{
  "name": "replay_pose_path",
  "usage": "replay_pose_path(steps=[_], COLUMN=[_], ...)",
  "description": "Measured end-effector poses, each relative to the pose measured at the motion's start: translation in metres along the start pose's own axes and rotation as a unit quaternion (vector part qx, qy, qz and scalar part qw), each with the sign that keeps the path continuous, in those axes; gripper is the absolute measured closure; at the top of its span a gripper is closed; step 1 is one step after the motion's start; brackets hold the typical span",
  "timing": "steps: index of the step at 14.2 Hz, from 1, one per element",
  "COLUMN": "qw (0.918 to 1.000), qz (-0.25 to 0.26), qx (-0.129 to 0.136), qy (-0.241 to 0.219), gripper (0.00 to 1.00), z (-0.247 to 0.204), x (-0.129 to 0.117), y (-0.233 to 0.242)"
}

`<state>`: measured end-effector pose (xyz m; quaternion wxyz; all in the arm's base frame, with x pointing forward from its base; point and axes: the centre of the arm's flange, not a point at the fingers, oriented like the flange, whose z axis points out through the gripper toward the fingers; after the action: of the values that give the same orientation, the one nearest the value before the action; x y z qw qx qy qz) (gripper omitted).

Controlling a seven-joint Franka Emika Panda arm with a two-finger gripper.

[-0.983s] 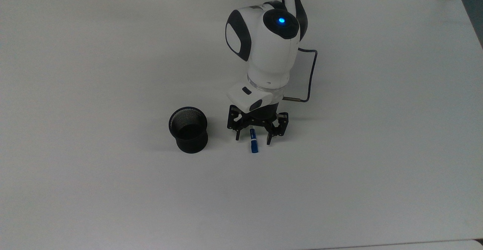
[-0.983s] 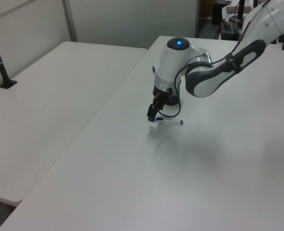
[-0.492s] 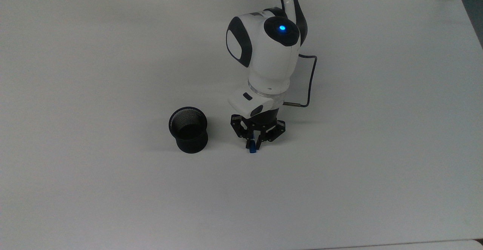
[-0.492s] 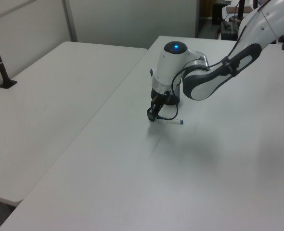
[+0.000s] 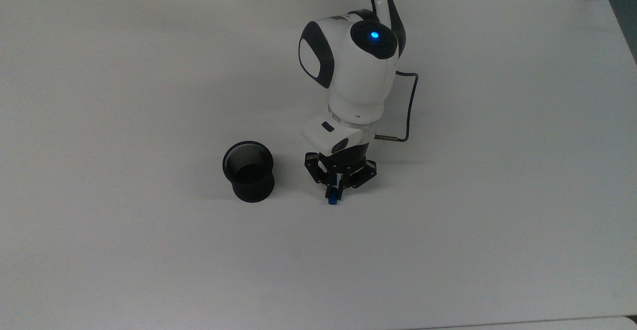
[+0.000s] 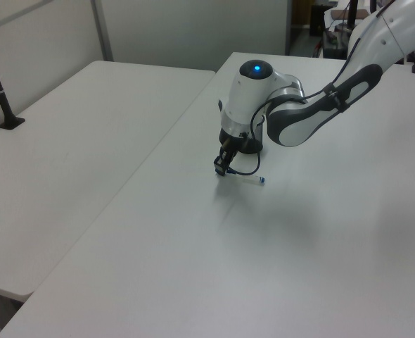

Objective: Insert the marker
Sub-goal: 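Close the gripper on the marker's blue cap end and lift, then carry the marker over the black mesh cup, tilting it downward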

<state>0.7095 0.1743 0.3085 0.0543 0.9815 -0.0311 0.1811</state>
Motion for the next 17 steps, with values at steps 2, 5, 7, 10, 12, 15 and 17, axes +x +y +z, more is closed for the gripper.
replay_pose_path(steps=[2, 5, 7, 10, 12, 15, 17], qw=[0.9996, 0.9966, 0.9949, 0.9906, 0.9877, 0.9831, 0.9817], qz=[0.019, 0.048, 0.071, 0.105, 0.123, 0.146, 0.147], qx=[0.005, 0.012, 0.004, -0.02, -0.039, -0.07, -0.083], qy=[0.023, 0.065, 0.071, 0.086, 0.088, 0.086, 0.088], gripper=[0.81, 0.81, 0.81, 0.81, 0.81, 0.81, 0.81], z=[-0.022, -0.082, -0.11, -0.137, -0.136, -0.125, -0.116], x=[0.016, 0.042, 0.049, 0.062, 0.066, 0.07, 0.069], y=[0.002, 0.014, 0.026, 0.068, 0.1, 0.153, 0.174])
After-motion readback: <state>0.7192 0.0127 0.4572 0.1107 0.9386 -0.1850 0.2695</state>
